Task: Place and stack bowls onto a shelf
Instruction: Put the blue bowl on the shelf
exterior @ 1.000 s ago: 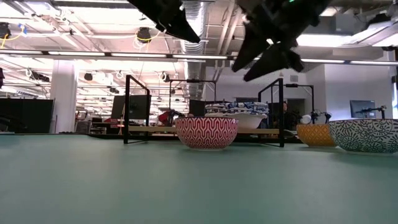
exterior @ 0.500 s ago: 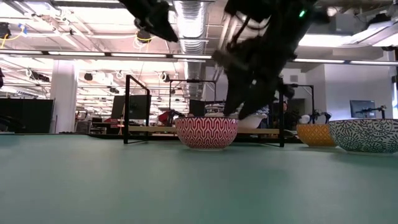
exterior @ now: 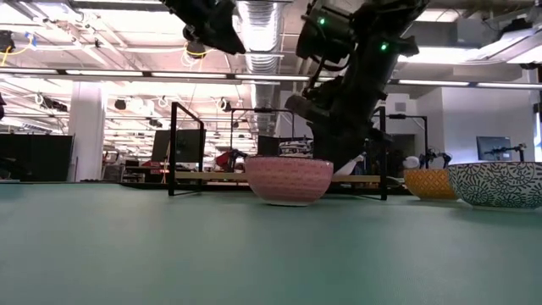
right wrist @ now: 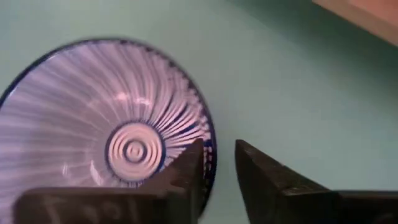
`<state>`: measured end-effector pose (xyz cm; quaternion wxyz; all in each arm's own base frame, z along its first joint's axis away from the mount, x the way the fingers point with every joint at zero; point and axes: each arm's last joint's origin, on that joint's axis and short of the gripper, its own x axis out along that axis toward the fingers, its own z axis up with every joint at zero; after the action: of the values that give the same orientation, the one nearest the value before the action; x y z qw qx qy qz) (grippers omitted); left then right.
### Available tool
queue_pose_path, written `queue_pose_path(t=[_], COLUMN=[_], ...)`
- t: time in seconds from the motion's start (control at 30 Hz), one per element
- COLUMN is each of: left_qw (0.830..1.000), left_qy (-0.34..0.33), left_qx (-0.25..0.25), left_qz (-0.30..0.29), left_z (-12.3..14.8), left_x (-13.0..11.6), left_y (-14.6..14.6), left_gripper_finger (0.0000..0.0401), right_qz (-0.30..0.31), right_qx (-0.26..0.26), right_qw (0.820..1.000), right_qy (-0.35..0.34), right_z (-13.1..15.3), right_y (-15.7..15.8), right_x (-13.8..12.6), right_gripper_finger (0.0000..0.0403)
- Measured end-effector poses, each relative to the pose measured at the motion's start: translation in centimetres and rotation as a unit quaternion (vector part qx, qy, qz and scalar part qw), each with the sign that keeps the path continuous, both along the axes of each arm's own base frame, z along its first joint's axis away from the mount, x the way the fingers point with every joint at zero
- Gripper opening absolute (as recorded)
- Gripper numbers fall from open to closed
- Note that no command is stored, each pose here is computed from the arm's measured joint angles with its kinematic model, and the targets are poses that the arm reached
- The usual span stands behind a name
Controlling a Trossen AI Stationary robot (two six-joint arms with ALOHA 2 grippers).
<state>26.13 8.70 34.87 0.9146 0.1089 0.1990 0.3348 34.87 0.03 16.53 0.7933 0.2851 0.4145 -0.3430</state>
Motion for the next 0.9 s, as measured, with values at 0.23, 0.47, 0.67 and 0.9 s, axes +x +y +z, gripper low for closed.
queue_pose_path(t=[0.23, 0.47, 0.67, 0.9], left_qw=[1.000, 0.992, 0.967, 0.955], left_qy=[0.001, -0.020, -0.014, 0.048], left_qx=[-0.005, -0.058, -0.086, -0.013], left_qz=[-0.021, -0.108, -0.239, -0.294], left_z=[-1.3, -1.8, -2.6, -6.3], left_x=[0.3, 0.5, 1.9, 6.2], left_y=[1.7, 2.2, -0.3, -4.1], left_gripper_finger=[0.0218, 0.0218, 0.0213, 0.0176], right_qz=[0.028, 0.038, 0.045, 0.037], right_qx=[-0.002, -0.120, -0.243, -0.365], right_qw=[1.000, 0.991, 0.967, 0.930], right_qy=[0.013, 0.048, 0.067, 0.032], right_z=[-0.7, -0.3, 1.1, 3.9], right_y=[-0.1, 2.3, 5.0, 7.2], right_x=[0.3, -0.6, -2.4, -4.0], right_gripper_finger=[0.0043, 0.0041, 0.0040, 0.0040])
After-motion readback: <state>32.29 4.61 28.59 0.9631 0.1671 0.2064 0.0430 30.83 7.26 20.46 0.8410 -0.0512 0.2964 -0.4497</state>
